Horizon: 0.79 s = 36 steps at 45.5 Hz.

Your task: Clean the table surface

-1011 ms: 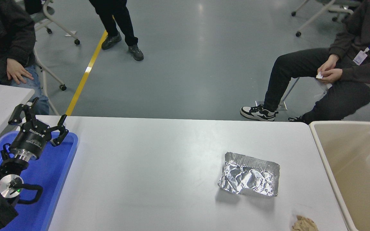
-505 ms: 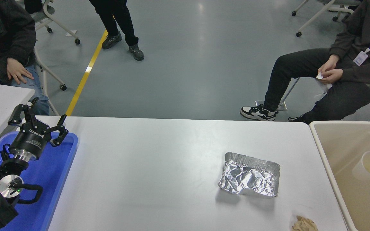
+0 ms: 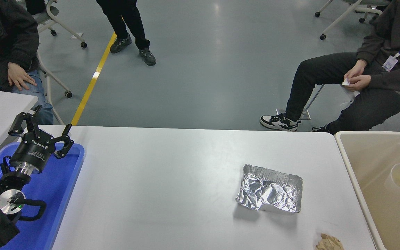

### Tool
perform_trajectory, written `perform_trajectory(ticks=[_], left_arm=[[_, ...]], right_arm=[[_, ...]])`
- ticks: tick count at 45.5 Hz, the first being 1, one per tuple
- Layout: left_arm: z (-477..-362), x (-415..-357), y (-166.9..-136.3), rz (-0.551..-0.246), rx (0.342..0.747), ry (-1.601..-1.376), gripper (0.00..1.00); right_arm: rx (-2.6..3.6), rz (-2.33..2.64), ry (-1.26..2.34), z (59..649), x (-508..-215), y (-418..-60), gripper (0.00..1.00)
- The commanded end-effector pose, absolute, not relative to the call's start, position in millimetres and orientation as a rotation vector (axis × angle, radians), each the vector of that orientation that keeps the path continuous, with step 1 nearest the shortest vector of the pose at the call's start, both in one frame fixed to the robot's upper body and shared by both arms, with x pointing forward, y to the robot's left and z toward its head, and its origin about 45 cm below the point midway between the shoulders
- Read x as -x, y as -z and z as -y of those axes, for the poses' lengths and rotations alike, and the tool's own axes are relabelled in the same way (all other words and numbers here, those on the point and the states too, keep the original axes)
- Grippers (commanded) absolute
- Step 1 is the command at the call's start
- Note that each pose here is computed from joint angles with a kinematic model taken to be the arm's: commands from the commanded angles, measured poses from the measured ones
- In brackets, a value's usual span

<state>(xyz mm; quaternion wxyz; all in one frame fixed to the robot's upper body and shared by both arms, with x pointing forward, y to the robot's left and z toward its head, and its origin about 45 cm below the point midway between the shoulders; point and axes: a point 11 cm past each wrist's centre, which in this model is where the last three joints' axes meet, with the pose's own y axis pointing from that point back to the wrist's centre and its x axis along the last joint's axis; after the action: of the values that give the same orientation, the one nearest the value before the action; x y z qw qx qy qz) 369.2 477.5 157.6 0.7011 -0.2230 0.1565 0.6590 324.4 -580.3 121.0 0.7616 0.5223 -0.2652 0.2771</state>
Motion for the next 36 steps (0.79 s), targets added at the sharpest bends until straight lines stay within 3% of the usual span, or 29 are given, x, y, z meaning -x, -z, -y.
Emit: perform_trajectory(ticks=[1, 6, 9, 11, 13, 14, 36], left_arm=[[-477.4, -369.2, -157.5, -0.348, 0.496, -1.467, 1.00], [-477.6, -369.2, -157.6, -0.349, 0.497, -1.468, 1.00], [-477.4, -369.2, -157.5, -0.348, 0.496, -1.467, 1.00], [-477.6, -369.2, -157.6, -0.349, 0.497, -1.468, 1.00], [-477.4, -369.2, -157.5, -0.348, 0.496, -1.467, 1.00], [-477.4, -369.2, -157.5, -0.348, 0.496, -1.467, 1.00], [-477.6, -369.2, -157.6, -0.349, 0.497, -1.468, 1.00]], right_arm=[[-1.128, 0.577, -0.606, 581.1, -324.0, -121.1, 0.00], [-1.125, 0.585, -0.603, 581.0, -324.3, -121.0, 0.00], [-1.103, 0.592, -0.592, 583.6, -323.8, -121.8, 0.45], [-1.090, 0.597, -0.586, 584.4, -324.4, -122.3, 0.62], [-1.084, 0.597, -0.585, 585.0, -324.2, -122.5, 0.92], [-1.085, 0.597, -0.583, 585.0, -324.1, -122.4, 1.00], [-1.073, 0.611, -0.592, 587.9, -328.2, -129.8, 1.00]])
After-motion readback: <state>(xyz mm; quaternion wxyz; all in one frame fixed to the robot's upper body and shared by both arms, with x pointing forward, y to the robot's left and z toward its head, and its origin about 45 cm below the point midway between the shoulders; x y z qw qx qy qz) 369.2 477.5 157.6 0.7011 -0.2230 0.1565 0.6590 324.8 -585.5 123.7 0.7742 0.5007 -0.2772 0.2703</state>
